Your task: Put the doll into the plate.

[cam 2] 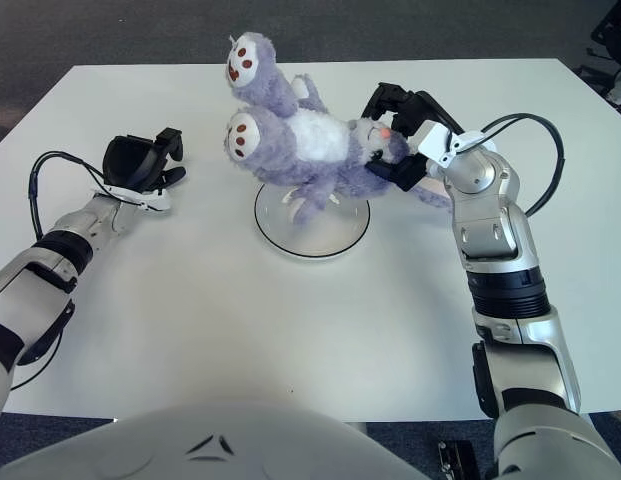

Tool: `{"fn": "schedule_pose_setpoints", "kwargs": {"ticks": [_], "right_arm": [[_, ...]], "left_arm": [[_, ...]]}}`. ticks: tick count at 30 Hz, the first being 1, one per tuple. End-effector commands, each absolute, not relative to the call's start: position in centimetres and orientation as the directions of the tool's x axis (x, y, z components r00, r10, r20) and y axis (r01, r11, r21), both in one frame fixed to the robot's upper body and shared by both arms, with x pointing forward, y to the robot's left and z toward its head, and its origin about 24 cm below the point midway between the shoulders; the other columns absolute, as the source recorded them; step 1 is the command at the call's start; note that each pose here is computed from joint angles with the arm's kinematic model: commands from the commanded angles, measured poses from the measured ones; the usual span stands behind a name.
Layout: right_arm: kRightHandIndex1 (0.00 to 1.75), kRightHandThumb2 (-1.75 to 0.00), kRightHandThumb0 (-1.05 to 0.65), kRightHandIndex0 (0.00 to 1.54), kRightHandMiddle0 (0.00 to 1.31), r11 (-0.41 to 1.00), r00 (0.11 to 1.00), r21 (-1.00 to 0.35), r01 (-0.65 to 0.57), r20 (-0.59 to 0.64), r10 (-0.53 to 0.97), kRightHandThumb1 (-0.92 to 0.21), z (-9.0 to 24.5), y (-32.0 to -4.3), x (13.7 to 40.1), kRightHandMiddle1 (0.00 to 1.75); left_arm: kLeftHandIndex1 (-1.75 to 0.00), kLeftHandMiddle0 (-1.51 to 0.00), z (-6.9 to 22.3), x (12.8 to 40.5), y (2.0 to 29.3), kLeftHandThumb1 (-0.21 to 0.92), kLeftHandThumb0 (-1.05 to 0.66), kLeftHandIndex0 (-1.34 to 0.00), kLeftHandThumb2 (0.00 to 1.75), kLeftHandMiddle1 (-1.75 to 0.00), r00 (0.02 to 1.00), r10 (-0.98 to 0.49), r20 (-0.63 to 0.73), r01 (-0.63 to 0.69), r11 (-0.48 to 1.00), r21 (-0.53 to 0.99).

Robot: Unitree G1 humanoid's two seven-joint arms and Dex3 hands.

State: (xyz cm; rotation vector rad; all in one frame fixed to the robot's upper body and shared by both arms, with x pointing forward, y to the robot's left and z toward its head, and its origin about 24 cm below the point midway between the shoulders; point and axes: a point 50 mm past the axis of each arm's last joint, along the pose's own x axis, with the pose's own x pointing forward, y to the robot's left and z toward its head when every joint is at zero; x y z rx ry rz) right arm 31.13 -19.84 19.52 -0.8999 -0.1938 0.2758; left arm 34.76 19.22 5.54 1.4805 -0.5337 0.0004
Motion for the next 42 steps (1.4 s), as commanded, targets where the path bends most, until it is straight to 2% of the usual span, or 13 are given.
{"fn": "schedule_pose_setpoints", "kwargs": {"ticks": [1,11,17,23,35,37,40,42], "right_arm": [[1.69,-1.56,0.0,0.8,0.55,0.587,0.94,-0.794,-0.157,0.061,0.334,-0.09,19.9,-20.1,30.8,1.75],[1.74,-1.54,0.0,0.75,0.52,0.583,0.928,-0.792,-0.178,0.061,0.367,-0.13,19.4,-20.1,30.8,1.75],[1.75,-1.62,0.0,0.8,0.58,0.571,0.924,-0.799,-0.187,0.055,0.379,-0.06,19.1,-20.2,30.7,1.75],[1.73,-1.59,0.0,0.79,0.55,0.573,0.92,-0.788,-0.223,0.023,0.39,-0.08,18.5,-20.4,30.7,1.75],[1.67,-1.65,0.0,0.88,0.61,0.574,0.908,-0.769,-0.28,-0.017,0.42,0.0,17.9,-20.5,30.6,1.75],[1.71,-1.54,-0.25,1.06,0.65,0.561,0.905,-0.777,-0.287,-0.028,0.425,-0.11,17.9,-20.5,30.6,1.75],[1.73,-1.47,-0.43,1.19,0.68,0.547,0.902,-0.784,-0.294,-0.038,0.43,-0.18,17.8,-20.6,30.6,1.75],[1.74,-1.45,-0.47,1.21,0.69,0.543,0.901,-0.786,-0.296,-0.041,0.432,-0.19,17.8,-20.6,30.6,1.75]], "left_arm": [[-1.74,-1.23,0.3,32.0,19.2,0.46,-0.44,-0.5,1.14,-1.75,0.933,-0.344,0.102,-0.096,0.033,0.995],[-1.74,-1.23,0.3,32.0,19.0,0.45,-0.44,-0.51,1.14,-1.75,0.933,-0.347,0.1,-0.094,0.034,0.995],[-1.75,-1.23,0.3,32.0,18.9,0.45,-0.44,-0.5,1.14,-1.75,0.931,-0.35,0.102,-0.095,0.036,0.995],[-1.75,-1.22,0.3,32.0,18.9,0.46,-0.44,-0.5,1.14,-1.75,0.93,-0.352,0.105,-0.1,0.033,0.994],[-1.74,-1.23,0.4,32.0,18.8,0.45,-0.44,-0.51,1.14,-1.75,0.927,-0.357,0.113,-0.106,0.04,0.994],[-1.74,-1.23,0.4,32.0,18.8,0.45,-0.44,-0.51,1.14,-1.75,0.928,-0.357,0.11,-0.103,0.04,0.994],[-1.74,-1.23,0.4,32.0,18.8,0.45,-0.44,-0.51,1.14,-1.75,0.927,-0.358,0.11,-0.102,0.041,0.994],[-1.74,-1.23,0.4,32.0,18.8,0.45,-0.44,-0.51,1.14,-1.75,0.927,-0.358,0.11,-0.102,0.041,0.994]]}}
